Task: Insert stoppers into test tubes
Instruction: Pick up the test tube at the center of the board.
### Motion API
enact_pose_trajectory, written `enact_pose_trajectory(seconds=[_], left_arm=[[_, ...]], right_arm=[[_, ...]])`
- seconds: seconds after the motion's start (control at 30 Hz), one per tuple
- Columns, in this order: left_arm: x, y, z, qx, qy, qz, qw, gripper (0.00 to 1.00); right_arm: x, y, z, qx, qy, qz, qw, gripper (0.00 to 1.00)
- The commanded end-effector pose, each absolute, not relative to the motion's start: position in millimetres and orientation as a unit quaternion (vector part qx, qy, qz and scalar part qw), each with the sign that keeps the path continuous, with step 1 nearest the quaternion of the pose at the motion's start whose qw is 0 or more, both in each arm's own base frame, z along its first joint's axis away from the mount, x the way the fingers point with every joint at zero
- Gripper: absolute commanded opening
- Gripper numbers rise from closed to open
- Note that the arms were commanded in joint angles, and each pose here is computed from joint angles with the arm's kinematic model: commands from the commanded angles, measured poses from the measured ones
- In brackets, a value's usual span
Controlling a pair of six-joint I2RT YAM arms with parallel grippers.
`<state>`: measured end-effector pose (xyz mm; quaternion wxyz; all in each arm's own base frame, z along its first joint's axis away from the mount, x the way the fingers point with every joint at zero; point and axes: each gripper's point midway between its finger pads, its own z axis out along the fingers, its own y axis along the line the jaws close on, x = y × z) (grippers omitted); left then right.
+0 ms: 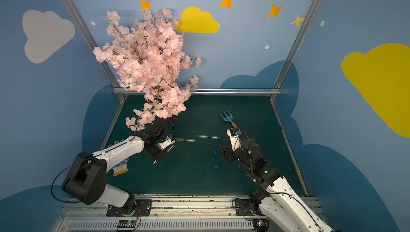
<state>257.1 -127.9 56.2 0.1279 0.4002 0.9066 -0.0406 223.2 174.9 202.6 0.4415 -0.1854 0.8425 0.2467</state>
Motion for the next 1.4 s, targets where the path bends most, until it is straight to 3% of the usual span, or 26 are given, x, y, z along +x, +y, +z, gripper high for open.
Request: enact_pose_trajectory(seconds=[0.0,0.1,0.33,0.7,1.37], left_arm=[[236,-147,69,0.454,0.875,-0.085,0.143,0.04],[223,-163,81,0.496,0.844,-0.109,0.171,0.03],[209,-208,111,0.568,0.771,-0.164,0.237,0.03],[212,-242,130,0.628,0.708,-0.168,0.276,0.02],[213,-254,130,0.637,0.695,-0.172,0.285,0.02]], right_arm=[[218,186,195,-0.143,0.862,0.297,0.385,0.64],[214,204,193,-0.107,0.866,0.355,0.335,0.63],[201,259,203,-0.125,0.853,0.47,0.189,0.71],[200,298,185,-0.14,0.857,0.487,0.097,0.73],[190,335,163,-0.162,0.853,0.496,0.023,0.48]])
